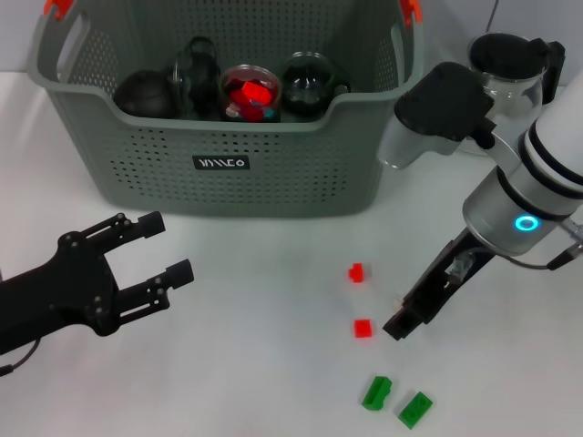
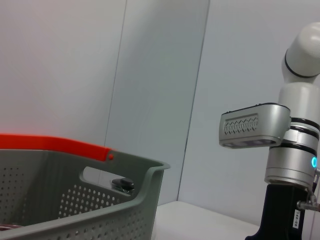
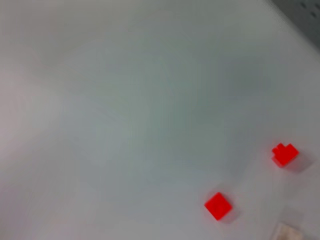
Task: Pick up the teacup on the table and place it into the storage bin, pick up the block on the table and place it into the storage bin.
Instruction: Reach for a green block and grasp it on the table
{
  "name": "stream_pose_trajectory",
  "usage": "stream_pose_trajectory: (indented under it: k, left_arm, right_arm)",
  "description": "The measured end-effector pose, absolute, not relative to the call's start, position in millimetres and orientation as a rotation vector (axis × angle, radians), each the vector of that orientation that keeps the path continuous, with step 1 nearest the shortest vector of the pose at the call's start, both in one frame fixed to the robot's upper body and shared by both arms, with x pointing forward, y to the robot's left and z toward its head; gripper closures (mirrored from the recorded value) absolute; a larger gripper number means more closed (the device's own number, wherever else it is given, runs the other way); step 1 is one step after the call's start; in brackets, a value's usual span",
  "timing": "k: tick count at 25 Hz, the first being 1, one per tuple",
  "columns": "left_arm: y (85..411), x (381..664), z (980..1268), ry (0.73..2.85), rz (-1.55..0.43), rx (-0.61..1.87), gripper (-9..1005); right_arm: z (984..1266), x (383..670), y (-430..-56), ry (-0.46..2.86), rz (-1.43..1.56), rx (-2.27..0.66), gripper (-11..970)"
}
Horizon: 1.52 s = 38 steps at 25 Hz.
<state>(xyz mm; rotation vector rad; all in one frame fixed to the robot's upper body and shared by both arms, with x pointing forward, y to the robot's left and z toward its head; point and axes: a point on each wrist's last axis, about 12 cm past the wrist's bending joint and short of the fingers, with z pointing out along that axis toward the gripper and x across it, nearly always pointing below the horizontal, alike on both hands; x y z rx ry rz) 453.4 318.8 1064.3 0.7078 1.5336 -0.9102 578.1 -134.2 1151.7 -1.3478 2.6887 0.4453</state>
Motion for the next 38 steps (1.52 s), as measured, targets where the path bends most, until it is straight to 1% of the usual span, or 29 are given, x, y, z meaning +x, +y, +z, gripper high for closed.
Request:
stream_pose_trajectory:
  k: [3, 5, 9, 11, 16, 25, 30, 38]
  left_arm:
    - [318.4, 453.2, 1063.7, 1.534, -0.913, 0.705, 244]
    - [318.3, 453.4, 1063.5, 1.536, -0.912, 0.704, 244]
    - [318.0, 453.9, 1063.2, 1.537, -0.911, 0.703, 244]
    - [318.3, 454.4, 1062.8, 1.541, -0.906, 0.701, 244]
    - [316.7, 454.9, 1061.3, 1.545, -0.912, 0.692, 243]
    - [316.9, 455.8, 1060.6, 1.551, -0.905, 0.688, 243]
    - [316.7, 455.8, 1060.4, 1.552, -0.906, 0.687, 243]
    - [317.4, 454.5, 1059.7, 1.555, -0.905, 0.683, 243]
  right_arm:
    - [1150.6, 576.2, -131.1, 2.729, 0.52, -1.264, 409]
    - [1149.9, 574.6, -129.0, 2.721, 0.547, -1.272, 409]
    - [1144.8, 572.0, -125.5, 2.623, 0.501, -1.431, 409]
    - [1140.2, 567.7, -121.5, 2.514, 0.472, -1.599, 409]
    - [1136.9, 562.1, -115.2, 2.458, 0.472, -1.708, 410]
    - [1139.3, 554.0, -116.5, 2.618, 0.586, -1.601, 408]
    - [1134.8, 550.8, -115.4, 2.716, 0.554, -1.526, 407]
    - [1131.0, 549.3, -112.6, 2.751, 0.538, -1.492, 405]
